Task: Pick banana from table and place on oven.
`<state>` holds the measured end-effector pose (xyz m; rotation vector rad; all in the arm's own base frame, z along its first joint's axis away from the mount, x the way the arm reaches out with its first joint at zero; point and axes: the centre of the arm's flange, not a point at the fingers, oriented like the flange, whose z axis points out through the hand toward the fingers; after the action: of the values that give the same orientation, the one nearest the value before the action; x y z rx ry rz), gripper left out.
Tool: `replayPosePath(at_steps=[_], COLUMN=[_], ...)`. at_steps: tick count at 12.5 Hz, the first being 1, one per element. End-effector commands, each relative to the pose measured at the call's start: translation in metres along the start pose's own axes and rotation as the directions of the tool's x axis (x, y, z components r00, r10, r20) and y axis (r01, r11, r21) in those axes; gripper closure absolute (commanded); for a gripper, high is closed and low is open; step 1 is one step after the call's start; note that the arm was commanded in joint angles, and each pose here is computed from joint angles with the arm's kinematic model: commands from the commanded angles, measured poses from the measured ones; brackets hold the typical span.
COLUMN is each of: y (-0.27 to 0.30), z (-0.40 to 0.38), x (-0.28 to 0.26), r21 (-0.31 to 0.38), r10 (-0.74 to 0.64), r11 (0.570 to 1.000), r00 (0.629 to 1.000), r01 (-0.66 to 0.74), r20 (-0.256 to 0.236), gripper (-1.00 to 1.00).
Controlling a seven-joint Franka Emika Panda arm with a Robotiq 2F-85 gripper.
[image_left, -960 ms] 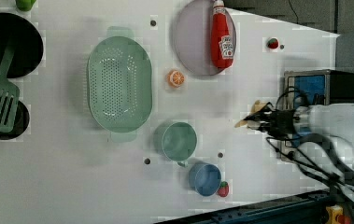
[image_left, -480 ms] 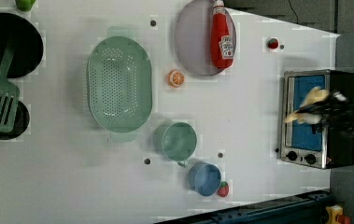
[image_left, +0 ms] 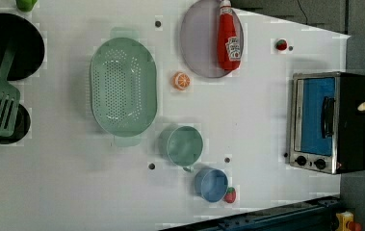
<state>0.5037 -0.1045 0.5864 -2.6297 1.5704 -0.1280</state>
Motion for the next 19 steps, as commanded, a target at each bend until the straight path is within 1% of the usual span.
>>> replayPosePath(at_steps=[1,2,3,5,7,8,10,12,13,14,18,19], y=[0.065,0.08,0.094,0.117,0.135,0.143,0.16,0.169,0.172,0.172,0.166,0.164], z=[0.042,0.053,0.064,0.085,0.106,0.114,0.126,0.131,0.134,0.135,0.138,0.141], x=[0.081,0.101,0.122,0.16,0.189,0.201,0.22,0.231,0.232,0.232,0.229,0.227], r21=[-0.068,-0.071,-0.075,-0.09,-0.125,-0.147,-0.191,-0.216,-0.218,-0.218,-0.217,-0.216], r10=[-0.019,-0.043,-0.063,-0.131,-0.226,-0.261,-0.298,-0.365,-0.38,-0.383,-0.391,-0.394], r11=[0.997,0.996,0.995,0.988,0.968,0.957,0.939,0.91,0.903,0.901,0.897,0.895], r00=[0.999,0.998,0.998,0.991,0.973,0.964,0.954,0.931,0.925,0.924,0.92,0.919], r01=[0.022,0.046,0.065,0.129,0.219,0.251,0.287,0.353,0.37,0.374,0.384,0.39], r20=[0.044,0.043,0.028,-0.023,-0.052,-0.051,-0.034,-0.013,-0.003,0.003,0.013,0.025], gripper=[0.56,0.57,0.57,0.57,0.57,0.57,0.56,0.57,0.47,0.27,-0.64,-0.87])
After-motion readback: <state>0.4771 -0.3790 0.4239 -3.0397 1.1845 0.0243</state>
